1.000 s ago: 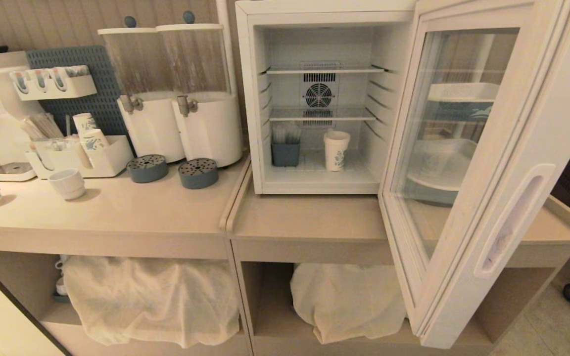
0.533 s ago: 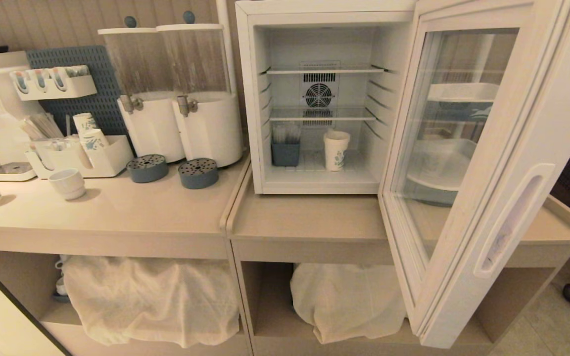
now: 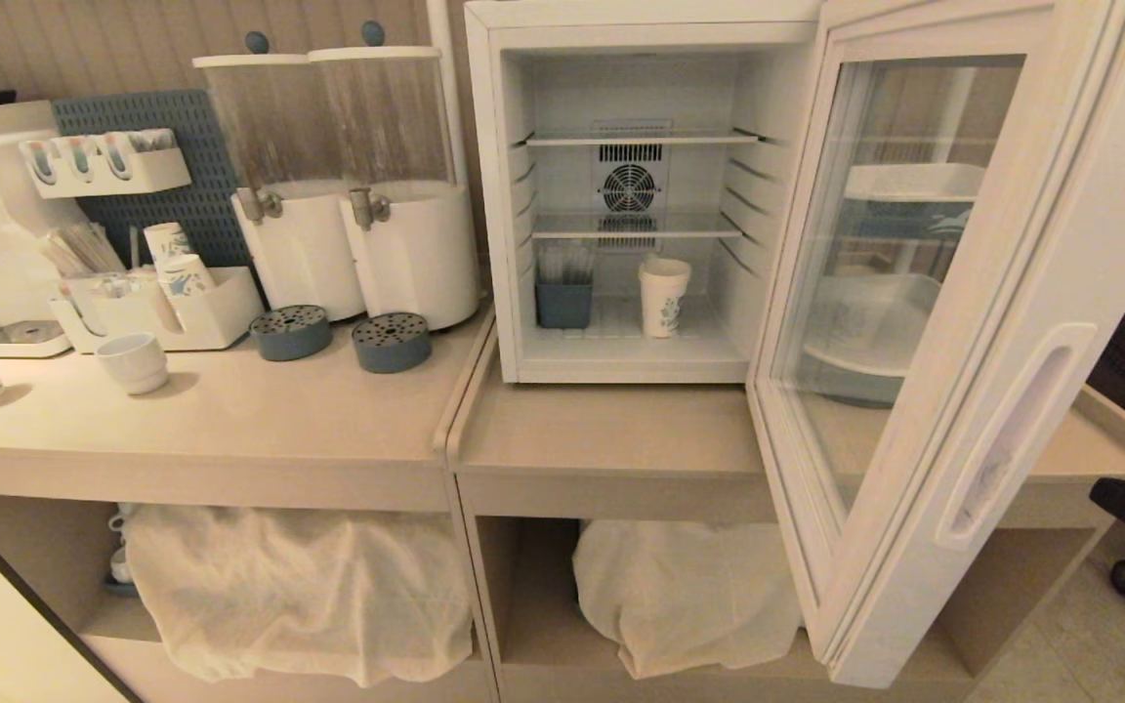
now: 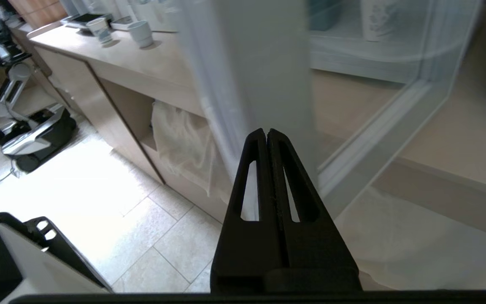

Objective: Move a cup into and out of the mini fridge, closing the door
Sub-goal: Close the freezer door

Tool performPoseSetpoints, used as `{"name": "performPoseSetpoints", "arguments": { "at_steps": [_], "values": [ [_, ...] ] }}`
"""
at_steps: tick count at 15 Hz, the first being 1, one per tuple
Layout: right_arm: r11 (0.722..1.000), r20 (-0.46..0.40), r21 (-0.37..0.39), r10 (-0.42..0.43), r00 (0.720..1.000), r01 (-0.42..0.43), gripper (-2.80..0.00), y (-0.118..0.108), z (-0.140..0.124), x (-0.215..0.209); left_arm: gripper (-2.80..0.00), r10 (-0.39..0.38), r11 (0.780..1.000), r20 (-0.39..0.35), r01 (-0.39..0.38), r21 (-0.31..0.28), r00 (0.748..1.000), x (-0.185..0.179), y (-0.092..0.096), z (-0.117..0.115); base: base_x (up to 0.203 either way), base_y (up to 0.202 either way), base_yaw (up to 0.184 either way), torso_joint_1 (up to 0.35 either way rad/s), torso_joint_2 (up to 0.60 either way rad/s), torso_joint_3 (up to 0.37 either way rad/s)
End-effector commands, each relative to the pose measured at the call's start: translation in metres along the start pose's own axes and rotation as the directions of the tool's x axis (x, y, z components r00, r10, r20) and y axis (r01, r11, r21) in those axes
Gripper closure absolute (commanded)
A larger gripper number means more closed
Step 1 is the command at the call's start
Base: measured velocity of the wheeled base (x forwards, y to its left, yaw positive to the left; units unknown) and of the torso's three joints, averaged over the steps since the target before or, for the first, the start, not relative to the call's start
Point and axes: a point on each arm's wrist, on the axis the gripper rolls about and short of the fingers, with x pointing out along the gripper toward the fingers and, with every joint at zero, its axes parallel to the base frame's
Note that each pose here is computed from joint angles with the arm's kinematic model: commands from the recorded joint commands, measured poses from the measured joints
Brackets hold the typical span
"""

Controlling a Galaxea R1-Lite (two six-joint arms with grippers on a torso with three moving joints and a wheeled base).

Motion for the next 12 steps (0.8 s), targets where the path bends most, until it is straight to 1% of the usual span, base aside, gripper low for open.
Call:
{"name": "performPoseSetpoints", "arguments": {
  "at_steps": [1, 2, 4, 5, 7, 8, 10, 12],
  "values": [
    [0.999, -0.018, 0.037, -0.028, 0.999, 0.029, 0.0, -0.02, -0.001, 0.001, 0.0, 0.001, 1.0, -0.019, -0.001, 0.0, 1.0, 0.001, 0.0, -0.005, 0.0, 0.0, 0.0, 0.0, 0.0, 0.0],
    [0.997, -0.009, 0.052, -0.05, 0.999, 0.05, 0.0, -0.031, 0.0, -0.004, 0.0, 0.001, 1.0, -0.019, -0.001, 0.0, 1.0, 0.001, 0.0, -0.005, 0.0, 0.0, 0.0, 0.0, 0.0, 0.0],
    [0.995, 0.003, 0.084, -0.047, 0.999, 0.047, 0.0, -0.051, -0.001, -0.018, 0.0, -0.001, 1.0, -0.017, 0.001, 0.0, 1.0, 0.001, 0.0, -0.005, 0.0, 0.0, 0.0, 0.0, 0.0, 0.0],
    [0.995, 0.004, 0.096, -0.016, 1.0, 0.016, 0.0, -0.057, -0.002, -0.021, 0.0, 0.001, 1.0, -0.019, -0.001, 0.0, 1.0, 0.001, 0.0, -0.005, 0.0, 0.0, 0.0, 0.0, 0.0, 0.0],
    [0.989, -0.022, 0.141, 0.054, 0.998, -0.05, 0.0, -0.078, -0.006, -0.014, 0.0, 0.001, 1.0, -0.019, -0.001, 0.0, 1.0, 0.001, 0.0, -0.005, 0.0, 0.0, 0.0, 0.0, 0.0, 0.0],
    [0.987, -0.036, 0.139, 0.087, 0.996, -0.082, 0.0, -0.085, -0.009, -0.008, 0.0, 0.001, 1.0, -0.019, -0.001, 0.0, 1.0, 0.001, 0.0, -0.005, 0.0, 0.0, 0.0, 0.0, 0.0, 0.0],
    [0.98, -0.065, 0.111, 0.174, 0.983, -0.166, 0.0, -0.085, -0.012, 0.008, 0.0, 0.001, 1.0, -0.019, -0.001, 0.0, 1.0, 0.001, 0.0, -0.005, 0.0, 0.0, 0.0, 0.0, 0.0, 0.0],
    [0.979, -0.106, 0.088, 0.191, 0.976, -0.182, 0.0, -0.082, -0.015, 0.027, 0.0, 0.001, 1.0, -0.019, -0.001, 0.0, 1.0, 0.001, 0.0, -0.005, 0.0, 0.0, 0.0, 0.0, 0.0, 0.0]
  ]
}}
